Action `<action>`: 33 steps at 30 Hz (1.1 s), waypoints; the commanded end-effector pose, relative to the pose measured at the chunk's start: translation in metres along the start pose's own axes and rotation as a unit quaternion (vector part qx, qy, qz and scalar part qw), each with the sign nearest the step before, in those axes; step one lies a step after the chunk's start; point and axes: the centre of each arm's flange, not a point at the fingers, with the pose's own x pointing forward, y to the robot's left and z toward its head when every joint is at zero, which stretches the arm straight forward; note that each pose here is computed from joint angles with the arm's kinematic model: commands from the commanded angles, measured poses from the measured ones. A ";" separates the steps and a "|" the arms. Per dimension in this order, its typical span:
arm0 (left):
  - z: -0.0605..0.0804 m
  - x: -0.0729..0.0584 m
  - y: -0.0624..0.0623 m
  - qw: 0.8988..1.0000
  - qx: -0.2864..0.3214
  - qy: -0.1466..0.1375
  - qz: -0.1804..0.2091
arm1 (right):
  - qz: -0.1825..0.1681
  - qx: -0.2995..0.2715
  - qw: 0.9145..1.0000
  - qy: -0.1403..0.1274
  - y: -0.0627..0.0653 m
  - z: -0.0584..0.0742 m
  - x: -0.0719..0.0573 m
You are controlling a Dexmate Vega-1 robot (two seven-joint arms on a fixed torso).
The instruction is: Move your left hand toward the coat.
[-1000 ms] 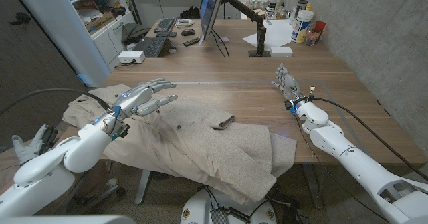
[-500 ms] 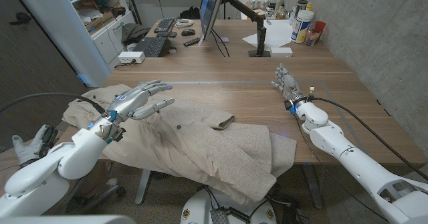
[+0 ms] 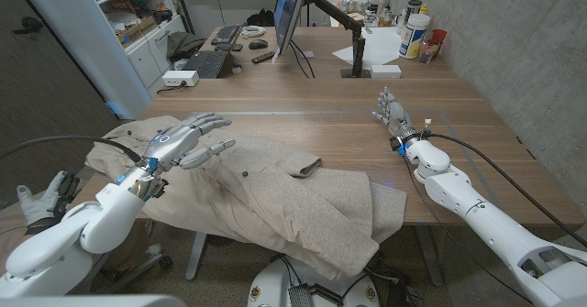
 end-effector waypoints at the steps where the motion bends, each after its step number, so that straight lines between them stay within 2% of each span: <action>1: -0.012 -0.004 -0.013 1.000 -0.004 0.012 0.007 | -0.001 -0.001 1.000 0.001 0.001 0.000 -0.001; 9: -0.012 -0.004 -0.018 1.000 -0.003 0.009 0.017 | -0.002 -0.001 1.000 0.003 0.000 -0.001 0.000; 16: -0.012 -0.001 -0.027 1.000 0.015 0.007 0.013 | -0.002 -0.001 1.000 0.002 0.000 -0.001 0.000; 33: -0.013 0.003 -0.035 0.999 0.045 0.012 0.011 | -0.002 -0.003 1.000 0.002 0.000 -0.001 0.000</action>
